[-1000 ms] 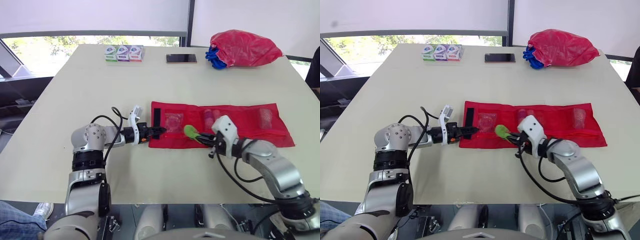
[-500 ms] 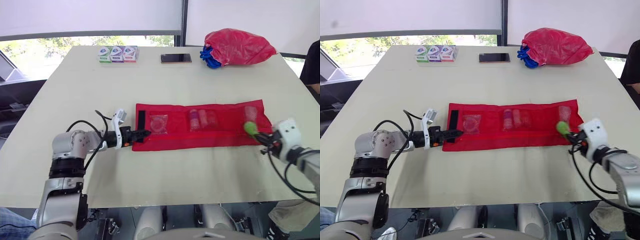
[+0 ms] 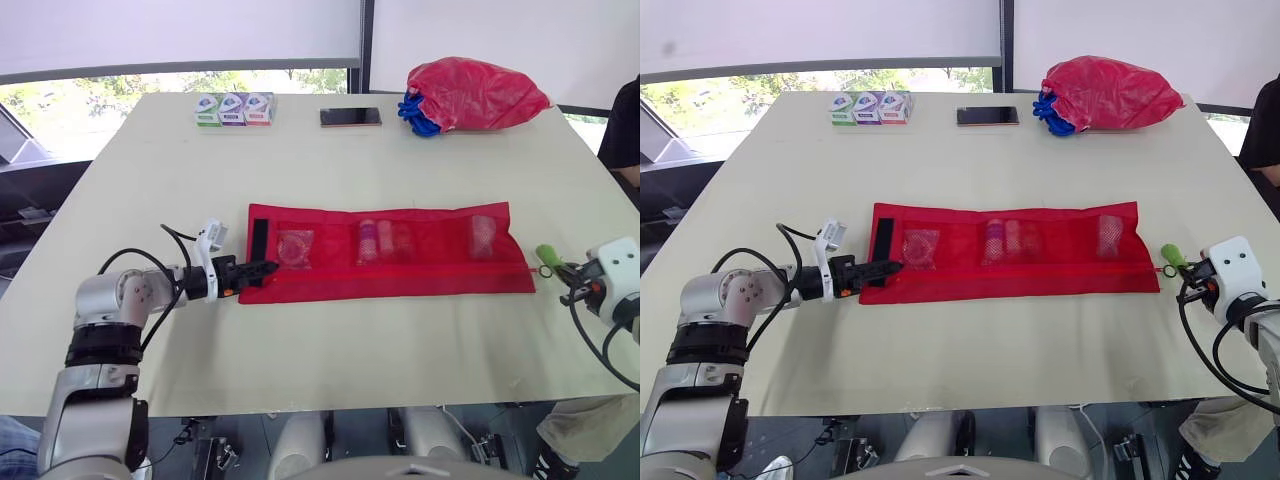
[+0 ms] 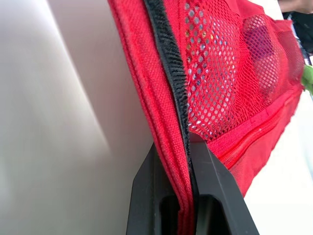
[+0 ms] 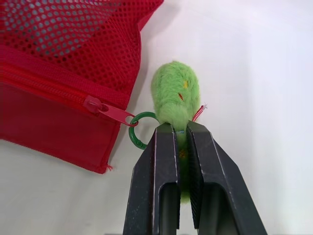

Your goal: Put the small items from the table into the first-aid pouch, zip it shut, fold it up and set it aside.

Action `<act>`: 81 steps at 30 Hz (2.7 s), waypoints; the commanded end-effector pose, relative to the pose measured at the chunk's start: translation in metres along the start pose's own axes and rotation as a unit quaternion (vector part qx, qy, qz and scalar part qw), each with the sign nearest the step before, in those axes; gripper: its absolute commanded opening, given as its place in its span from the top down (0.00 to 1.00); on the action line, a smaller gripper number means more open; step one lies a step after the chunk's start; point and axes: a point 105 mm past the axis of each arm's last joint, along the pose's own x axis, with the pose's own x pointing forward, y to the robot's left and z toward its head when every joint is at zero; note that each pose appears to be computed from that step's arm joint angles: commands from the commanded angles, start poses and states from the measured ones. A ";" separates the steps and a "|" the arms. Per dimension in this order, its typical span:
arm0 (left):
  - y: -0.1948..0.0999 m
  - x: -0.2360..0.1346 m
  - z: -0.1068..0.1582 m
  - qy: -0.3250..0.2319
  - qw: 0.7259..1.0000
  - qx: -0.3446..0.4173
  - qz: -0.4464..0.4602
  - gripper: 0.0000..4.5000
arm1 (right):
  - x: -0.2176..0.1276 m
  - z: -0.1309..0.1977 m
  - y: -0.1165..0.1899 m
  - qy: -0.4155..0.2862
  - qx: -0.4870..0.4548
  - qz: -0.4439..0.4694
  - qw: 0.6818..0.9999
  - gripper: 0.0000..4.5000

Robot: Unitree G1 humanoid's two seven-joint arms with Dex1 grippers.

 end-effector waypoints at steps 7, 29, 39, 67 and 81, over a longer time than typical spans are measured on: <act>0.050 -0.047 -0.003 0.014 0.990 -0.001 0.138 1.00 | -0.033 0.018 -0.023 -0.043 0.083 -0.021 0.995 0.24; 0.022 -0.067 0.049 -0.023 0.961 0.270 0.055 0.02 | -0.021 0.018 0.083 -0.077 0.254 0.105 0.959 0.00; -0.055 -0.049 0.061 -0.038 0.911 0.401 -0.090 0.02 | -0.012 0.009 0.101 -0.059 0.301 0.106 0.946 0.00; -0.112 -0.086 0.086 -0.044 0.840 0.510 -0.180 0.02 | 0.000 0.003 0.101 -0.040 0.324 0.084 0.941 0.00; -0.122 -0.091 0.074 -0.026 0.833 0.510 -0.213 0.02 | 0.006 0.005 0.103 -0.042 0.330 0.090 0.939 0.00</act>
